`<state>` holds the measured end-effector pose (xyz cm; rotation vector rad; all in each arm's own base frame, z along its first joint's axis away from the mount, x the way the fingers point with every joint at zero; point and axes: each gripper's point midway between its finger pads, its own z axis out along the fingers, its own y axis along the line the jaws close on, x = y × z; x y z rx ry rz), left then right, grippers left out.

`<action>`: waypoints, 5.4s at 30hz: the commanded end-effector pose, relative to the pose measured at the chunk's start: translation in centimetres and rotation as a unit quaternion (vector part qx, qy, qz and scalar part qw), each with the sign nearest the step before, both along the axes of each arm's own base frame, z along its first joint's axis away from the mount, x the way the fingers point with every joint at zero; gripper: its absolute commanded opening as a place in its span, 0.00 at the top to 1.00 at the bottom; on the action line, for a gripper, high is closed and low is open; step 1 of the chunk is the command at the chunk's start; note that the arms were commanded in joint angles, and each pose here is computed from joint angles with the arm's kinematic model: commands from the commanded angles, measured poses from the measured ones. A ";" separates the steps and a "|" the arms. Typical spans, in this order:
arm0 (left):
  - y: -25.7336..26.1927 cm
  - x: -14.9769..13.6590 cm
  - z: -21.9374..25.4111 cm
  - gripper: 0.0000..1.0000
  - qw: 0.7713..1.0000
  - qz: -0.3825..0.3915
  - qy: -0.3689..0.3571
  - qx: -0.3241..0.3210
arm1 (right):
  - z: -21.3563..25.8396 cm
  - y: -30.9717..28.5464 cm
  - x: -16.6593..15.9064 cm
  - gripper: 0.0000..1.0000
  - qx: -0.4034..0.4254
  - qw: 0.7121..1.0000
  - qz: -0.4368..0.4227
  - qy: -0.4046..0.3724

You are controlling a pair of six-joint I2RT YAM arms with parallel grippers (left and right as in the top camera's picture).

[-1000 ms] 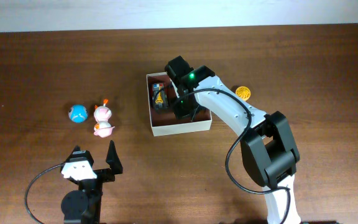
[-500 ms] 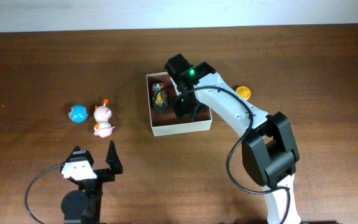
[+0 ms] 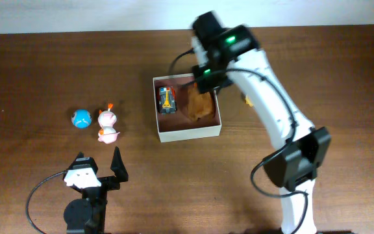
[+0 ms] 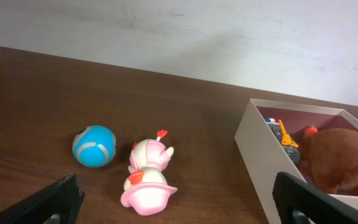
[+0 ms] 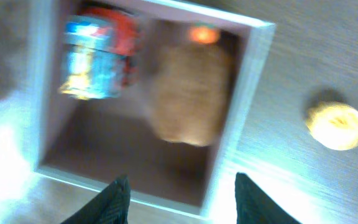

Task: Pack container
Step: 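Move right gripper right to the yellow round toy and lower, then grasp the yellow round toy and carry it left over the box, then lower the yellow toy into the box and open right gripper, then raise right gripper and retract it to the upper right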

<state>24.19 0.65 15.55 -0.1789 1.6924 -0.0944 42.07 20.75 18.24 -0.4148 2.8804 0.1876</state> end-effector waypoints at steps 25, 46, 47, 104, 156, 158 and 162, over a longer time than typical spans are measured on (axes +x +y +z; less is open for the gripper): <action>0.0 0.0 0.0 0.00 1.000 -0.003 -0.002 0.007 | -13.9 -16.0 3.9 0.26 -0.021 0.984 -0.151 0.089; 0.0 0.0 0.0 0.00 1.000 -0.003 -0.002 0.007 | -18.9 -16.3 4.3 0.37 -0.034 0.982 -0.152 0.109; 0.0 0.0 0.0 0.00 1.000 -0.003 -0.002 0.007 | -18.9 -16.4 4.3 0.39 -0.039 0.982 -0.153 0.108; 0.0 0.0 0.0 0.00 1.000 -0.003 -0.002 0.007 | -4.9 8.4 2.2 0.50 0.106 0.989 0.102 0.009; 0.1 0.0 0.0 0.00 1.000 0.000 -0.003 0.008 | 2.9 -23.9 4.8 0.01 -0.044 0.953 -0.301 -0.012; 0.1 0.0 0.0 0.01 1.000 0.000 -0.003 0.008 | 1.1 -25.9 4.3 0.01 -0.053 0.949 -0.310 0.012; 0.1 0.0 0.0 0.00 1.000 0.001 -0.004 0.008 | -1.8 -28.5 3.5 0.01 -0.034 0.938 -0.340 0.054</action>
